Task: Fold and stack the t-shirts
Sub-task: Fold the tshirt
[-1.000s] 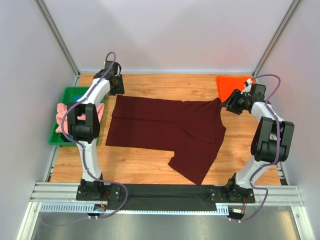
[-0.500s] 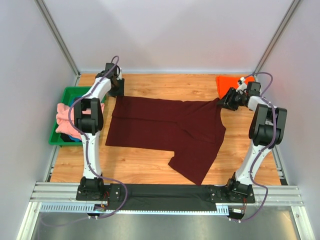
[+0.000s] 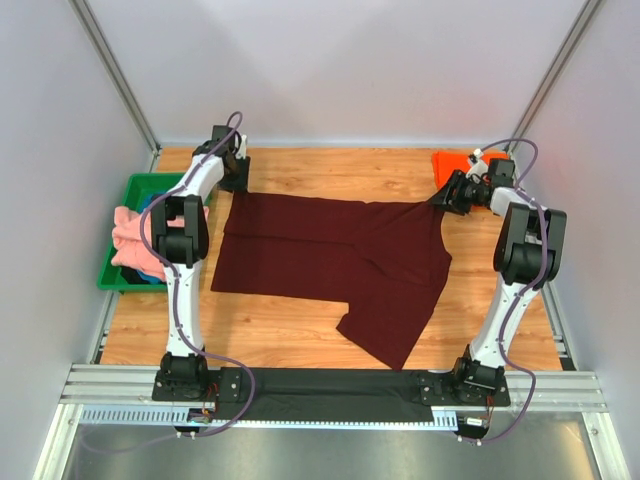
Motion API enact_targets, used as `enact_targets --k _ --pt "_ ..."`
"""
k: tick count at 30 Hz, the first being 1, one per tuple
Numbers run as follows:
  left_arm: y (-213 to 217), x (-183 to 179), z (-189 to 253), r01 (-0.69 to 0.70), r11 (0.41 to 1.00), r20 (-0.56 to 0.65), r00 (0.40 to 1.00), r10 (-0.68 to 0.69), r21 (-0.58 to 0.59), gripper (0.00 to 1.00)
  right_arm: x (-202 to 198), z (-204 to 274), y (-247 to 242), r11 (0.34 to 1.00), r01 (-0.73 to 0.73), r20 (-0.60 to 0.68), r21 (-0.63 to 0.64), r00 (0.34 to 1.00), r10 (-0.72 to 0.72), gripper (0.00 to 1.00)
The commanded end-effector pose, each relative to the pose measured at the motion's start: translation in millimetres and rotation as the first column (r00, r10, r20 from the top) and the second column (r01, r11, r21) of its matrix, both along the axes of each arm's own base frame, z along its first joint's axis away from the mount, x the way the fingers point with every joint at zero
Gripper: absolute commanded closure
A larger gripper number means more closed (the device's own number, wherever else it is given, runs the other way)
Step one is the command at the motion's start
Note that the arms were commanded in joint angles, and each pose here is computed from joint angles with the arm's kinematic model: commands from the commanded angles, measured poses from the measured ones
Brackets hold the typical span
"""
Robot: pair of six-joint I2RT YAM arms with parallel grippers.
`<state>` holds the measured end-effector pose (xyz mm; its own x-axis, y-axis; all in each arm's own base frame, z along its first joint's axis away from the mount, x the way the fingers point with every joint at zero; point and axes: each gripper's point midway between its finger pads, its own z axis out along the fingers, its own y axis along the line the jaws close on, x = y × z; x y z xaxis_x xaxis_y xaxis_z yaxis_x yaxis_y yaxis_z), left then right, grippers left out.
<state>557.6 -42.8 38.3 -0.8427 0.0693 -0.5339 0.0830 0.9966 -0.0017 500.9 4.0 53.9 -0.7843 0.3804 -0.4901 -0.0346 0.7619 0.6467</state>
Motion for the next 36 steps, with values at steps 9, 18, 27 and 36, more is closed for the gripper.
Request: enact_targets --k 9,18,27,36 --pt "1 12 -1 0.021 1.000 0.024 0.999 -0.021 0.017 0.92 10 11 3 1.000 -0.021 0.072 0.012 0.997 0.020 0.65" --pt "1 16 0 0.017 1.000 0.024 1.000 -0.017 0.014 1.00 1 15 -7 0.999 0.046 0.060 0.002 0.997 -0.046 1.00" --pt "15 17 5 -0.053 0.996 0.034 0.998 0.051 0.066 1.00 -14 18 -23 0.990 0.137 0.043 0.009 0.990 -0.138 1.00" --pt "16 17 7 -0.077 0.995 0.030 0.997 0.076 0.068 1.00 -26 2 -25 0.982 0.183 -0.026 0.044 0.983 -0.182 1.00"
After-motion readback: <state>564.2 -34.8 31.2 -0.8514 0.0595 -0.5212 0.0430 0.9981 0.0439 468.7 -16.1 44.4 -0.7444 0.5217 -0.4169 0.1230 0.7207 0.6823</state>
